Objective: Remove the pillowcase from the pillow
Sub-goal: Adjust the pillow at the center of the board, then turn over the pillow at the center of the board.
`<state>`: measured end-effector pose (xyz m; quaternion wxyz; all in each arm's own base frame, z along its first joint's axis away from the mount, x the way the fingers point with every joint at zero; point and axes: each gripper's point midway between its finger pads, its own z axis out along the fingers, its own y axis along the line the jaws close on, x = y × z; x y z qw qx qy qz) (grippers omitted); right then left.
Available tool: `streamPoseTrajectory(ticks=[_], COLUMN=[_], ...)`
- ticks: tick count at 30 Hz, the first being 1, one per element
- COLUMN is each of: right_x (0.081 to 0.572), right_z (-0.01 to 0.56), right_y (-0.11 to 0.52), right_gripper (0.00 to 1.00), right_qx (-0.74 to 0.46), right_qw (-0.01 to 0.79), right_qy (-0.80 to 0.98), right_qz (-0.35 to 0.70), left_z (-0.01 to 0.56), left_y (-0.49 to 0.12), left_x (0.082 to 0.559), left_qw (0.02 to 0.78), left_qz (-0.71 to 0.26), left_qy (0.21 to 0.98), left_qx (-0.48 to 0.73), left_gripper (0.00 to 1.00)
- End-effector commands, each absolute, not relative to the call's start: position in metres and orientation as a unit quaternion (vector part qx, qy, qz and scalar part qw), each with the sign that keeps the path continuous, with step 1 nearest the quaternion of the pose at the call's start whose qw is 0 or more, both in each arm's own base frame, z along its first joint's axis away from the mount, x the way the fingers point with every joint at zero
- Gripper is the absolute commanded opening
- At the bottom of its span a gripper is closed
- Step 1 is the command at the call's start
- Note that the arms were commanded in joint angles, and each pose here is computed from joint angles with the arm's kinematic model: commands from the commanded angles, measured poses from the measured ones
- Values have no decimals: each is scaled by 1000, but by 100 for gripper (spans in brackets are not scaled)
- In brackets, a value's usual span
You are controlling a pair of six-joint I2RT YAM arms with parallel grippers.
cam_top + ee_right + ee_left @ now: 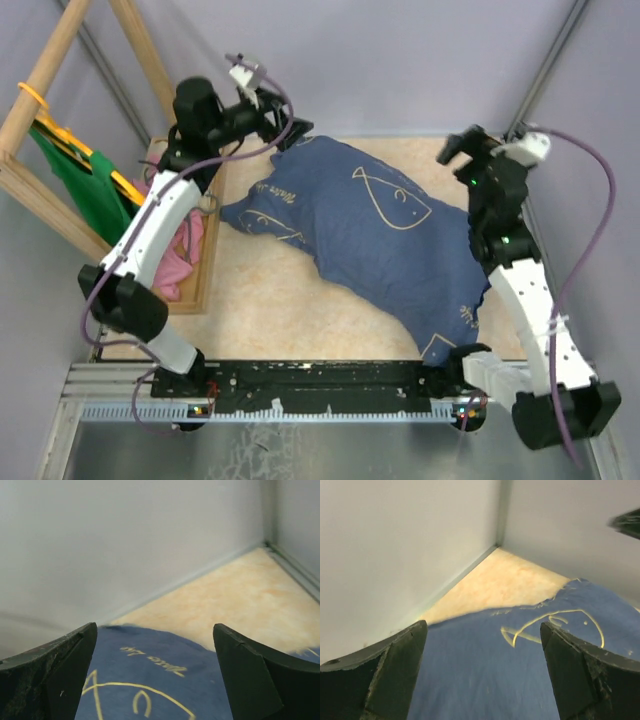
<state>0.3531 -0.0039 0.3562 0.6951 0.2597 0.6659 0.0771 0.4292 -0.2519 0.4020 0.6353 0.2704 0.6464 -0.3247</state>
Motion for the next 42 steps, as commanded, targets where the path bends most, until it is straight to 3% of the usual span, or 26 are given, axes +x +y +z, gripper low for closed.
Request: streamPoseTrajectory(ticks=[1, 3, 6, 10, 14, 20, 25, 27, 28, 31, 32, 34, 39, 42], right_x=[364, 354, 326, 299, 292, 315, 330, 329, 327, 320, 318, 312, 296, 279], right_z=[391, 394, 371, 318, 263, 180, 125, 114, 110, 115, 119, 133, 159, 177], right_y=[85, 147, 216, 262, 295, 287, 259, 256, 256, 254, 253, 253, 252, 265], right_gripper=[99, 99, 99, 99, 99, 99, 97, 82, 67, 5, 0, 0, 0, 0], right_qx=[87, -58, -215, -302, -337, -353, -342, -334, -329, -310, -305, -293, -292, -304], right_qw=[699, 686, 633, 593, 541, 457, 407, 399, 397, 405, 410, 426, 448, 436], right_qy=[705, 717, 728, 736, 765, 816, 829, 835, 839, 847, 848, 849, 845, 843], right_qz=[82, 109, 153, 125, 91, -42, -172, -180, -174, -151, -141, -110, -37, 81], left_z=[358, 350, 349, 375, 355, 303, 293, 294, 293, 280, 279, 263, 244, 232], left_y=[-288, -286, -272, -210, -158, -129, -122, -114, -112, -119, -128, -138, -136, -135], left_x=[377, 370, 393, 428, 454, 522, 584, 608, 623, 653, 662, 681, 685, 680], left_qw=[465, 447, 482, 558, 565, 587, 670, 700, 714, 714, 713, 701, 703, 696], left_qz=[-429, -435, -408, -441, -467, -328, -156, -129, -126, -156, -170, -142, 72, 125], left_qy=[610, 596, 629, 626, 657, 738, 726, 701, 686, 675, 673, 692, 703, 703], left_qx=[478, 505, 452, 320, 178, 60, 8, -36, -55, -102, -100, -103, -80, -69], left_gripper=[100, 99, 99, 100, 100, 99, 99, 99, 99, 100, 99, 100, 100, 100])
